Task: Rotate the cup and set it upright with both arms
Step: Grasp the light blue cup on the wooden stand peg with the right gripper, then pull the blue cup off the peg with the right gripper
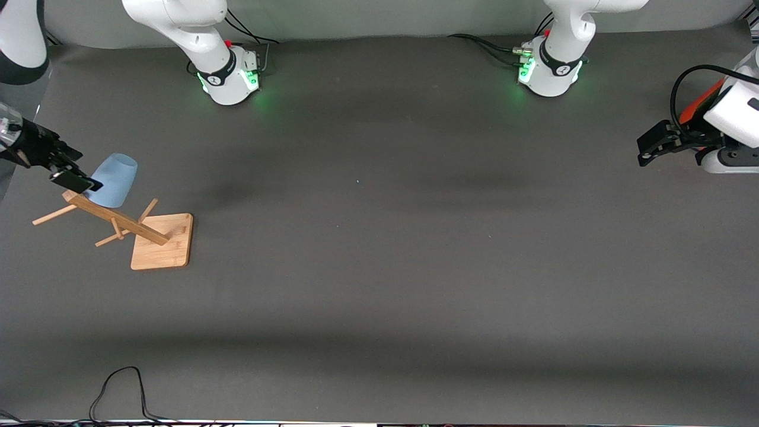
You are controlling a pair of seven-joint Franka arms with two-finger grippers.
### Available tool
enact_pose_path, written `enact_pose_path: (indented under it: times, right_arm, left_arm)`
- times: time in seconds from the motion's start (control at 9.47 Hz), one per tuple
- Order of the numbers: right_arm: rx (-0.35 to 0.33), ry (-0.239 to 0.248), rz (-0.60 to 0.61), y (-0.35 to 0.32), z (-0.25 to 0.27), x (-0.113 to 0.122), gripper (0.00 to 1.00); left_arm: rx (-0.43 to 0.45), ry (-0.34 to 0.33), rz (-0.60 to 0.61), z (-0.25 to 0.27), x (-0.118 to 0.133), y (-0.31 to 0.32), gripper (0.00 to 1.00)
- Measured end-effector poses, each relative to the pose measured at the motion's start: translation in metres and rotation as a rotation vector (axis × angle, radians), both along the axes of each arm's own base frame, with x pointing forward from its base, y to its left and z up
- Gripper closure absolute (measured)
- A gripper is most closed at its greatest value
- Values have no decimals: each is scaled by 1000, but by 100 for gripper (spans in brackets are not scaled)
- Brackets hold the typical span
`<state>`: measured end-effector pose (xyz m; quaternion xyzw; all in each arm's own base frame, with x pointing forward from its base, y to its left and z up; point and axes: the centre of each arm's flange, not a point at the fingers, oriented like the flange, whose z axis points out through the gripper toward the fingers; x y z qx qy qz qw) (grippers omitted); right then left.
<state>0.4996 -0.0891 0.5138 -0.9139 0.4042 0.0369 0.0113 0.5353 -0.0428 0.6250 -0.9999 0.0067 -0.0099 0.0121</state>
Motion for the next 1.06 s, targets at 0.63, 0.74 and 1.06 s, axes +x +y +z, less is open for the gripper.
enact_pose_path:
  times: [0.63,0.74,1.06]
  right_arm:
    - [15,-32,28,-8,-53,-2,0]
    - [15,-26,30,-7,-58,-1,0]
    - [16,-19,35,-5,-62,1,17]
  left_arm:
    - [0,2,0,-1,0,0,0]
    - [0,2,0,-1,0,0,0]
    - [0,2,0,-1,0,0,0]
